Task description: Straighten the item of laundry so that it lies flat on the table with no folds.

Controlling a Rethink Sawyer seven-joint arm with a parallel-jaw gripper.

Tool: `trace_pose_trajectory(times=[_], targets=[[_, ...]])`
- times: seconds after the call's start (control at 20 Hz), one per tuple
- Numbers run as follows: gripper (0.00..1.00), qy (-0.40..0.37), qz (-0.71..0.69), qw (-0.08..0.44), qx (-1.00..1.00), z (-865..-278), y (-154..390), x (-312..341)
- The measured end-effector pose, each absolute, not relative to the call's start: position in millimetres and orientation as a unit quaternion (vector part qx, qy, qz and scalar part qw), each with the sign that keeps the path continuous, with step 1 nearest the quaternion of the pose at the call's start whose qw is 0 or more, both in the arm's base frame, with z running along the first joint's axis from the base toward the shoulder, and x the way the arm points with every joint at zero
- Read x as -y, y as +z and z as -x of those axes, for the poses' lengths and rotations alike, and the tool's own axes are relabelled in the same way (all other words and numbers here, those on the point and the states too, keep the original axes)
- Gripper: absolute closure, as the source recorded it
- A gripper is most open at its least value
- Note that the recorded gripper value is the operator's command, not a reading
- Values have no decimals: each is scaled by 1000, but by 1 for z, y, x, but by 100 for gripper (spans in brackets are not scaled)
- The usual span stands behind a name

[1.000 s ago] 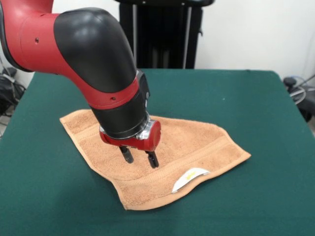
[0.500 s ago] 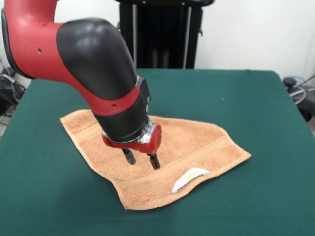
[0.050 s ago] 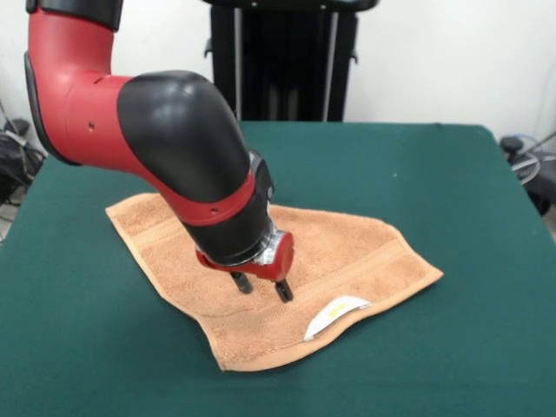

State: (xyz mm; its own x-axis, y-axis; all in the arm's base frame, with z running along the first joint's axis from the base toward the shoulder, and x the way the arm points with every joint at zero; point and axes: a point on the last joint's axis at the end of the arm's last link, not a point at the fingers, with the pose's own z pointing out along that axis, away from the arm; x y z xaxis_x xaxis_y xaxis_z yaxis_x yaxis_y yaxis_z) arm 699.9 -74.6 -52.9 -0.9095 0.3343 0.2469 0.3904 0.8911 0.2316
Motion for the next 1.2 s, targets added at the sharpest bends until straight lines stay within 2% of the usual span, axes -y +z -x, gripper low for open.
trace_pose_trajectory(times=[1.2], targets=[[0,-148,194,100,965,-700,-54,80]])
